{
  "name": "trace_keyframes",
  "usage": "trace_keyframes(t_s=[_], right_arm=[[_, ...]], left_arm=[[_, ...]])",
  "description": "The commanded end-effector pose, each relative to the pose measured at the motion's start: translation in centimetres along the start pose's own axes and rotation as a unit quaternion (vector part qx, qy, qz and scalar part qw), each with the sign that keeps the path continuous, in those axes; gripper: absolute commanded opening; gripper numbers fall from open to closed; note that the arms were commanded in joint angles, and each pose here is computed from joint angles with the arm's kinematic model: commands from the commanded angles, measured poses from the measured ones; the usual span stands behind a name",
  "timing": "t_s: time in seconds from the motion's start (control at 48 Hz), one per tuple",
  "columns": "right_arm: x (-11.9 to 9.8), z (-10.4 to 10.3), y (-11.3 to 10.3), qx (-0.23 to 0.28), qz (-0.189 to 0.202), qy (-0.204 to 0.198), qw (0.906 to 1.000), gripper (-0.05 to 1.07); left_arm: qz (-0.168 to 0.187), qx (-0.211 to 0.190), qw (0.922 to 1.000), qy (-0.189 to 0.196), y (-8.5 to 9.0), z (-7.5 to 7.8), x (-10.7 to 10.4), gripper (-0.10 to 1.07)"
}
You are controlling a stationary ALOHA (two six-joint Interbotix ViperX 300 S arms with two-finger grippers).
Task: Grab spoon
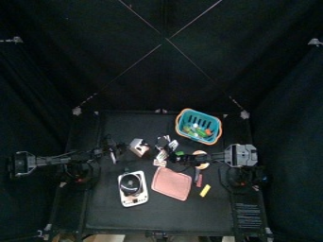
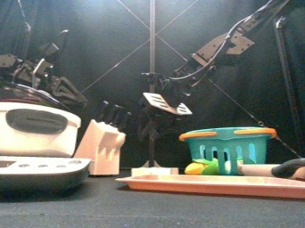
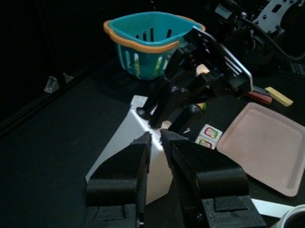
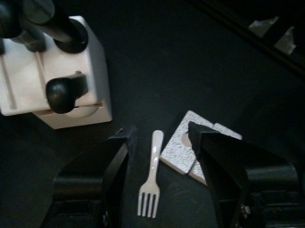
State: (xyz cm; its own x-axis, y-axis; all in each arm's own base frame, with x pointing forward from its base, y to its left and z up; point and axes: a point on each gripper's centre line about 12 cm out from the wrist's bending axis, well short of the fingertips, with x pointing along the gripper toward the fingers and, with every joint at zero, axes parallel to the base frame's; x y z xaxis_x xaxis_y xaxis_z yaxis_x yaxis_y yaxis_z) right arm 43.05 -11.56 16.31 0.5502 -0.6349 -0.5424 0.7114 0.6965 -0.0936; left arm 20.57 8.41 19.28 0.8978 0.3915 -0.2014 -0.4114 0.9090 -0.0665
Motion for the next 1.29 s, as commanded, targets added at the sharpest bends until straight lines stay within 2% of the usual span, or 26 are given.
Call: trace_keyframes(t_s=[0.0, 0.229, 0.458, 0.562, 0.875, 1.021, 1.271], right_arm=[[-1.8, 1.9, 0.2, -0.003, 0.006, -0.033, 0.9994, 0.85], [-2.2, 1.0, 0.7, -0.017, 0.023, -0.027, 0.9992, 0.85], [-2.4, 1.8, 3.1, -0.041, 0.119, -0.032, 0.9915, 0.85], [-2.6, 1.9, 3.8, -0.052, 0.149, -0.034, 0.9869, 0.85], [-1.1, 2.0, 2.7, -0.051, 0.148, -0.026, 0.9874, 0.91], [-0.4, 2.1, 2.6, -0.049, 0.145, -0.025, 0.9879, 0.97], [1.1, 2.7, 3.1, -0.044, 0.140, -0.028, 0.9888, 0.98]], left_arm=[[-0.010, 0.007, 0.9999, -0.006, -0.4, 0.4, 0.2, 0.62], [-0.010, 0.001, 0.9999, -0.010, -0.5, 0.9, 0.6, 0.62], [-0.009, 0.002, 1.0000, -0.003, -0.6, 1.2, 1.8, 0.62], [-0.008, 0.004, 0.9999, 0.007, -0.6, 1.1, 2.7, 0.62], [-0.001, 0.006, 0.9996, 0.028, -0.4, 0.4, 4.7, 0.62], [-0.003, 0.011, 0.9995, 0.031, -0.4, 0.3, 5.1, 0.62], [-0.002, 0.012, 0.9992, 0.037, -0.4, 0.0, 5.4, 0.62]])
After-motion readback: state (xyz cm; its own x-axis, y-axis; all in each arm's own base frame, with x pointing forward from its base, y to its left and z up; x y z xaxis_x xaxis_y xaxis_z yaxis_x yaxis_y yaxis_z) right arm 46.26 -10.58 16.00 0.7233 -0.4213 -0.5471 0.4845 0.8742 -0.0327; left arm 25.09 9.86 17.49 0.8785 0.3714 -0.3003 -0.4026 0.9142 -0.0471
